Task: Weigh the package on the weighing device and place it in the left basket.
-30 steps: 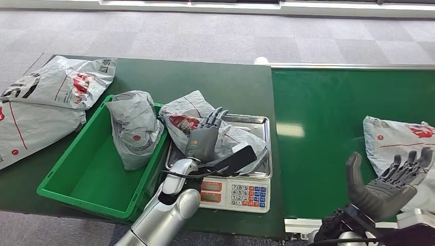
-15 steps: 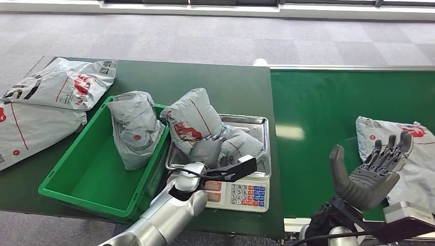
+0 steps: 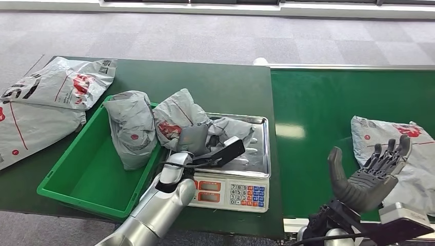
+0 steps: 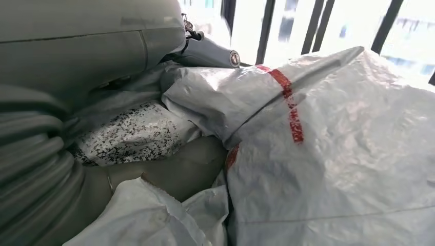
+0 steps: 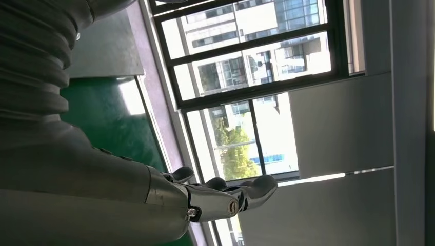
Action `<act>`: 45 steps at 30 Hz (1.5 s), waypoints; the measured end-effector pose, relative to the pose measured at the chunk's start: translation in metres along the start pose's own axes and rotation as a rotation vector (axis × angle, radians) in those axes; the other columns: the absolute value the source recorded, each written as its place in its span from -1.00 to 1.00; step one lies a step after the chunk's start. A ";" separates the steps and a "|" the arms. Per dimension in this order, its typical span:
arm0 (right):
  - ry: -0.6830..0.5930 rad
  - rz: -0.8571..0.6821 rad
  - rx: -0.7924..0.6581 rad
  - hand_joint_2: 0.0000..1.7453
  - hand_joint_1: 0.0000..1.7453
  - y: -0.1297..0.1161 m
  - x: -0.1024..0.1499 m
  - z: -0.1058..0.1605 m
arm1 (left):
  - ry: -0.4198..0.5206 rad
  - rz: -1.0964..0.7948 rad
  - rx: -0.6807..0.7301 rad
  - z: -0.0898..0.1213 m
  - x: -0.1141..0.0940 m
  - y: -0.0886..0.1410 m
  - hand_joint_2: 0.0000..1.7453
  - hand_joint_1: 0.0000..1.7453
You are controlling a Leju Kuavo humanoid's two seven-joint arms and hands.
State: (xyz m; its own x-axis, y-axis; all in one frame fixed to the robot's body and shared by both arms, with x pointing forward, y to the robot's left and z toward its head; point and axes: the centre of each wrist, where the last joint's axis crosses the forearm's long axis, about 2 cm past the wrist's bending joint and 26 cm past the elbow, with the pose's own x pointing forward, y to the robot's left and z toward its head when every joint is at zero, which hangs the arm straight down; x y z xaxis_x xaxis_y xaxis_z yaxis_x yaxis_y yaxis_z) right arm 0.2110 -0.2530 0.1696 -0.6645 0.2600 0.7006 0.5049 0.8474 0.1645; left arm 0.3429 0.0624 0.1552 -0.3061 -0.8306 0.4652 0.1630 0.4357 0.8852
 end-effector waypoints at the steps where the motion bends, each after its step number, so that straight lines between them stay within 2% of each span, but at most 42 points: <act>1: 0.003 0.010 -0.002 1.00 -1.00 -0.002 0.000 0.003 | -0.018 0.012 0.059 0.001 0.001 0.010 1.00 1.00; 5: 0.013 0.054 -0.010 1.00 -1.00 -0.008 0.001 0.013 | -0.109 0.045 0.301 0.009 0.005 0.061 1.00 1.00; 9: 0.031 0.097 -0.023 1.00 -1.00 -0.016 0.002 0.024 | -0.209 0.067 0.562 0.031 0.005 0.102 1.00 1.00; 16: 0.050 0.120 -0.022 1.00 -1.00 -0.023 0.003 0.033 | -0.273 0.090 0.793 0.060 0.001 0.136 1.00 1.00; 20: 0.062 0.164 -0.047 1.00 -1.00 -0.035 0.006 0.038 | -0.262 0.150 0.969 0.088 -0.025 0.158 1.00 1.00; 22: 0.064 0.181 -0.062 1.00 -1.00 -0.042 0.009 0.039 | -0.213 0.200 0.949 0.098 -0.046 0.162 1.00 1.00; 26: 0.076 0.201 -0.081 1.00 -1.00 -0.054 0.014 0.042 | -0.105 0.263 0.844 0.114 -0.095 0.156 1.00 1.00; 28: 0.077 0.207 -0.085 1.00 -1.00 -0.057 0.015 0.042 | -0.060 0.264 0.829 0.120 -0.110 0.155 1.00 1.00; 30: 0.080 0.211 -0.086 1.00 -1.00 -0.058 0.015 0.042 | -0.004 0.290 0.776 0.124 -0.121 0.151 1.00 0.87; 32: 0.090 0.214 -0.081 1.00 -1.00 -0.060 0.016 0.044 | 0.065 0.321 0.686 0.129 -0.136 0.140 1.00 0.81; 35: 0.103 0.215 -0.066 1.00 -1.00 -0.061 0.017 0.046 | 0.160 0.341 0.551 0.137 -0.163 0.111 1.00 1.00; 36: 0.104 0.214 -0.061 1.00 -1.00 -0.061 0.017 0.046 | 0.185 0.345 0.503 0.139 -0.170 0.100 1.00 1.00; 40: 0.109 0.206 -0.053 1.00 -1.00 -0.061 0.016 0.045 | 0.265 0.398 0.288 0.145 -0.191 0.055 1.00 -0.99; 42: 0.111 0.206 -0.050 1.00 -1.00 -0.062 0.016 0.045 | 0.293 0.424 0.205 0.146 -0.197 0.038 1.00 -1.00; 45: 0.113 0.213 -0.051 1.00 -1.00 -0.064 0.014 0.046 | 0.303 0.450 0.155 0.145 -0.200 0.027 1.00 -1.00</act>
State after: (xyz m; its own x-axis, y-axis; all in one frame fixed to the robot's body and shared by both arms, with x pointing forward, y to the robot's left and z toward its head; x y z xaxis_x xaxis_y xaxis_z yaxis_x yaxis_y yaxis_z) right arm 0.1441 -0.2822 0.1374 -0.4757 0.3741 0.7961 0.6560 0.7538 0.0378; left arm 0.2721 0.2902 0.0861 0.0486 -0.6037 0.7957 0.0682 0.7968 0.6003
